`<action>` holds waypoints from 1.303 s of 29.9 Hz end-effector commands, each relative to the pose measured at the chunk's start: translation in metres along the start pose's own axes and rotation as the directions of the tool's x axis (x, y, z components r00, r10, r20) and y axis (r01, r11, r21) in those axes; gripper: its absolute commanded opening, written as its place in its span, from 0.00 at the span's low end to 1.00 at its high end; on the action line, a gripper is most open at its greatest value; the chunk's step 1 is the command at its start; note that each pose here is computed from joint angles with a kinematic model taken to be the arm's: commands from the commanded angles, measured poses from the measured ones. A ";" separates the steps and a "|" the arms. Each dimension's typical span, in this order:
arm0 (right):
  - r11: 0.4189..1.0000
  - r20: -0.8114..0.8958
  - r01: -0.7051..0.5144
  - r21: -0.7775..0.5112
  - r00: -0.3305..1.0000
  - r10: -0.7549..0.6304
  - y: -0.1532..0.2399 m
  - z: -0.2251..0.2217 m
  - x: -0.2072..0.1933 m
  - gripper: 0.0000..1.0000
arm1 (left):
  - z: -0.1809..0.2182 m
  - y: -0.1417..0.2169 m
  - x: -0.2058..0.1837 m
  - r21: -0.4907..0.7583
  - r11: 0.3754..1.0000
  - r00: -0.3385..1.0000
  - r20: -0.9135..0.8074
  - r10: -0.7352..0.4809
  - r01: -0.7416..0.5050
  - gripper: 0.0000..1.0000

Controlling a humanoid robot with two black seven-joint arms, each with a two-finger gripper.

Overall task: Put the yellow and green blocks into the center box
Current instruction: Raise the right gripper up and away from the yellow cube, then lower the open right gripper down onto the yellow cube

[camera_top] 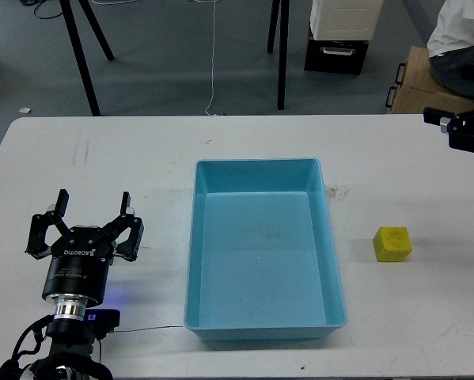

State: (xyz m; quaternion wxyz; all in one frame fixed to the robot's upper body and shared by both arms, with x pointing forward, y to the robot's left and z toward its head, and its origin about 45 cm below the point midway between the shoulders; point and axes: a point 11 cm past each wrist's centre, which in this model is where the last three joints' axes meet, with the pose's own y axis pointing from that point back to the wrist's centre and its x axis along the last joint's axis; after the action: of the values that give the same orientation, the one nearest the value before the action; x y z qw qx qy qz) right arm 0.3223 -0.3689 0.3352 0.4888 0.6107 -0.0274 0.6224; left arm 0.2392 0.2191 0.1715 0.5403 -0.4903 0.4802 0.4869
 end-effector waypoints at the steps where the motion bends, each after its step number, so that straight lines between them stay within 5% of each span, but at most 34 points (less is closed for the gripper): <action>1: 0.999 0.036 0.017 0.040 0.999 -0.019 -0.009 -0.011 0.000 0.97 | 0.000 0.000 0.003 -0.001 1.000 1.000 0.001 0.007 -0.007 1.00; 17: 0.999 -0.106 0.035 0.024 0.994 -0.033 -0.029 -0.003 0.013 0.90 | -0.007 -0.006 -0.001 0.021 1.000 1.000 -0.004 -0.008 0.008 1.00; 39: 0.950 -0.034 0.246 0.191 0.969 -0.244 -0.060 -0.051 -0.072 0.93 | -0.005 -0.007 -0.002 0.002 1.000 1.000 -0.006 -0.012 0.012 1.00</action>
State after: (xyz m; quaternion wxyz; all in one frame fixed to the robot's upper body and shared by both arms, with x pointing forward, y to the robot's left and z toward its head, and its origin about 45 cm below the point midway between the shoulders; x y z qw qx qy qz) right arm 0.3075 -0.3486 0.2428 0.5010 0.6449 0.1039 0.5677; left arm 0.2457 0.2125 0.1734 0.5454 -0.4910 0.4821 0.4786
